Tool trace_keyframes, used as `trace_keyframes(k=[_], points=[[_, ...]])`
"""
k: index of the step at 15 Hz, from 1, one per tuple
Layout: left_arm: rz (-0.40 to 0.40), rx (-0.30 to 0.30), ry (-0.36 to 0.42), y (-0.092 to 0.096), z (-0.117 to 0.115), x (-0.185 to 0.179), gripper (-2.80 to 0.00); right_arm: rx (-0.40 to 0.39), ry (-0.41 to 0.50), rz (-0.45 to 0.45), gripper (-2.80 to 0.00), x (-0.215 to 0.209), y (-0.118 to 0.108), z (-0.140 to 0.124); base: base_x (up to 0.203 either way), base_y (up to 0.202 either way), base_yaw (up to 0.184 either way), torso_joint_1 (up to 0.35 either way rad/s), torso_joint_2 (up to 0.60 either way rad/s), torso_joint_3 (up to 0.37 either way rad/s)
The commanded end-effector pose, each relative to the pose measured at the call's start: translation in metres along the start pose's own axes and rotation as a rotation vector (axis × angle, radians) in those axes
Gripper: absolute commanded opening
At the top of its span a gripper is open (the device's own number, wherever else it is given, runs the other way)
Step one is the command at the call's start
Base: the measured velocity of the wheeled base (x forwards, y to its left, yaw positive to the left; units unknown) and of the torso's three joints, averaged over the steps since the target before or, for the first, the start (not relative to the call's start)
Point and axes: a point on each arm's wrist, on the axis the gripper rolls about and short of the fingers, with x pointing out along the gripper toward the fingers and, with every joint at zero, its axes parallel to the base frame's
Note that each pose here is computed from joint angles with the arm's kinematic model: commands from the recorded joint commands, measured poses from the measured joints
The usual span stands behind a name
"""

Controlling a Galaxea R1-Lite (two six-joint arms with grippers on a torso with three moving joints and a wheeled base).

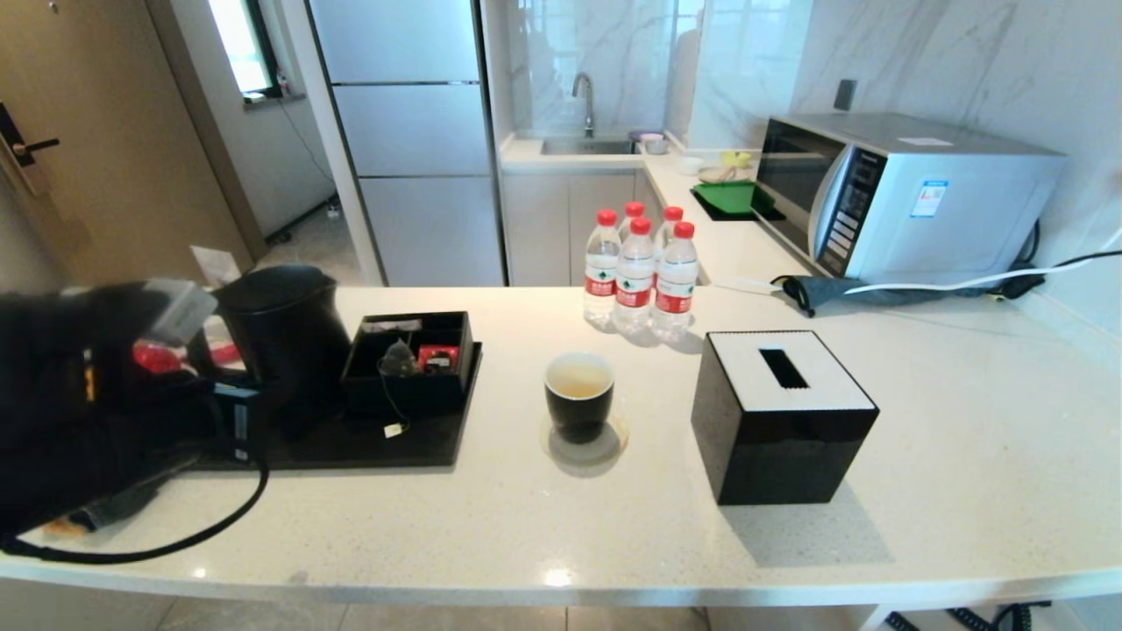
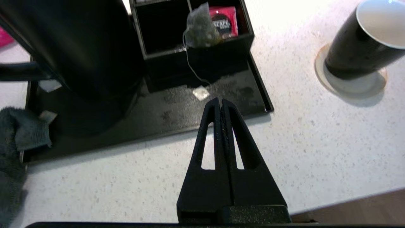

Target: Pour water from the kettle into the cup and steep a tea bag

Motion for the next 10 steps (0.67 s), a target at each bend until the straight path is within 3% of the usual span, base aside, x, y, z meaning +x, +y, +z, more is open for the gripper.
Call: trace_keyframes(k=[1, 4, 5, 10], points=[[-0.002, -0.006, 0.025, 0.004, -0.006, 0.025, -2.8, -0.001, 0.002, 0.0, -2.8, 0.0, 0.0, 0.0, 0.0, 0.0, 0.0, 0.0, 0.0, 0.0], [0.001, -0.001, -0.021, 0.01, -0.006, 0.055, -2.8, -0.001, 0.002, 0.0, -2.8, 0.0, 0.0, 0.0, 0.0, 0.0, 0.0, 0.0, 0.0, 0.0], [0.0, -0.007, -0.027, 0.011, -0.006, 0.063, 0.0, 0.0, 0.001, 0.001, -2.8, 0.0, 0.0, 0.0, 0.0, 0.0, 0.0, 0.0, 0.0, 0.0], [-0.024, -0.023, -0.038, 0.01, 0.001, 0.088, 0.0, 0.0, 0.002, 0.0, -2.8, 0.0, 0.0, 0.0, 0.0, 0.0, 0.0, 0.0, 0.0, 0.0]])
